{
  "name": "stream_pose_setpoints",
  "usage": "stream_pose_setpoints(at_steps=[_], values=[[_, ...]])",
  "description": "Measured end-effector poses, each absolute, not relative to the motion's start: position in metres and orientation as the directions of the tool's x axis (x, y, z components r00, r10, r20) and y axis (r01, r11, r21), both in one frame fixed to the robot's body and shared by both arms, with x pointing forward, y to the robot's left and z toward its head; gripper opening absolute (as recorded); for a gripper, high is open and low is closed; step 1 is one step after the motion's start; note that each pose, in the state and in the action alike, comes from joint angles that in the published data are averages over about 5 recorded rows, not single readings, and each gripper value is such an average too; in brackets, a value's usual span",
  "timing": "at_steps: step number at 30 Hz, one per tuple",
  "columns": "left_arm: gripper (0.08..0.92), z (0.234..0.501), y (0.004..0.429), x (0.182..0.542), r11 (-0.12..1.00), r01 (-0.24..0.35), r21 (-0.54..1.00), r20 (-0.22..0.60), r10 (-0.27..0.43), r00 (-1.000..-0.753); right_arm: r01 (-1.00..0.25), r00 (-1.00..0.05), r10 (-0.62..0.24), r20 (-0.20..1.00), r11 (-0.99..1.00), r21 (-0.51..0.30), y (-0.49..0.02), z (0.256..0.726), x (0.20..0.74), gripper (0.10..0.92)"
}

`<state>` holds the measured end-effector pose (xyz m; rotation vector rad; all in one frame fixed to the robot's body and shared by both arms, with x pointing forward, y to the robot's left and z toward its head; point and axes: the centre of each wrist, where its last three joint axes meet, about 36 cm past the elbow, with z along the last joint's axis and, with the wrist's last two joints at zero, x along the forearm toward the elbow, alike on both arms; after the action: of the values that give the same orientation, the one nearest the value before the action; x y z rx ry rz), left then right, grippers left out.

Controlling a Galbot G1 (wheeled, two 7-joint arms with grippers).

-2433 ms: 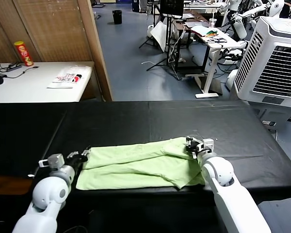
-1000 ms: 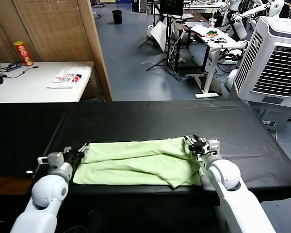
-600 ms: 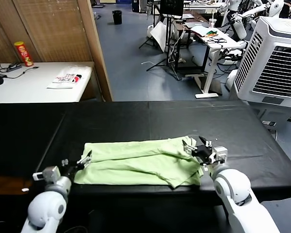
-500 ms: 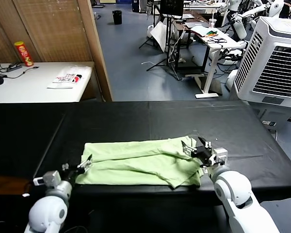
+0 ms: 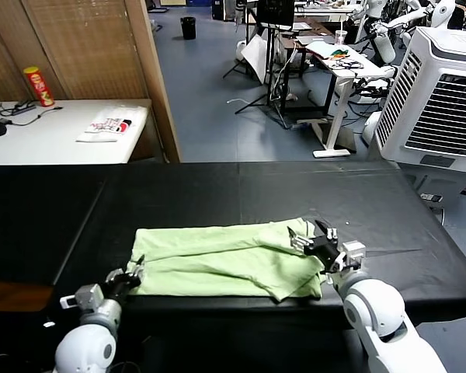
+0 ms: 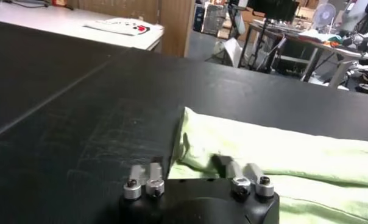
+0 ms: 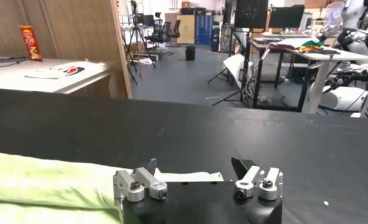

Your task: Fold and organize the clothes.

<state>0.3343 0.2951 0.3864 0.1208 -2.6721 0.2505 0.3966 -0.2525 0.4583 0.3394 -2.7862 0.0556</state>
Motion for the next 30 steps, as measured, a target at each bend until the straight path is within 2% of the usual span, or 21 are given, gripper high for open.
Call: stream_pose_setpoints(at_steps=[3,9,13,19,24,27,30], values=[[0.144,0.391,0.294,0.334,0.982,-0.12,-0.147,0.442,-0.044,-0.896,-0.238,-0.917,-0.225,0.329,0.971,0.001,-0.252,0.457,0.397,0.798],[0.146,0.397,0.297,0.339,0.993,-0.109,-0.041,0.394,-0.084,-0.915,-0.231,-0.921,-0.217,0.322,0.973,-0.008,-0.253,0.457,0.4,0.798],[0.146,0.396,0.314,0.344,0.991,-0.109,0.078,0.356,-0.129,-0.925,-0.222,-0.925,-0.209,0.318,0.975,-0.006,-0.254,0.457,0.401,0.798],[0.146,0.398,0.372,0.347,0.964,-0.133,0.232,0.349,-0.21,-0.913,-0.211,-0.926,-0.201,0.319,0.978,0.002,-0.253,0.455,0.401,0.798],[0.146,0.415,0.416,0.352,0.926,-0.156,0.344,0.329,-0.275,-0.904,-0.206,-0.926,-0.196,0.323,0.979,0.006,-0.25,0.452,0.4,0.798],[0.146,0.425,0.421,0.355,0.917,-0.16,0.364,0.324,-0.286,-0.902,-0.203,-0.925,-0.194,0.326,0.979,0.006,-0.247,0.449,0.398,0.798],[0.146,0.432,0.41,0.354,0.927,-0.156,0.34,0.336,-0.275,-0.901,-0.199,-0.925,-0.189,0.328,0.98,0.006,-0.244,0.447,0.397,0.798]])
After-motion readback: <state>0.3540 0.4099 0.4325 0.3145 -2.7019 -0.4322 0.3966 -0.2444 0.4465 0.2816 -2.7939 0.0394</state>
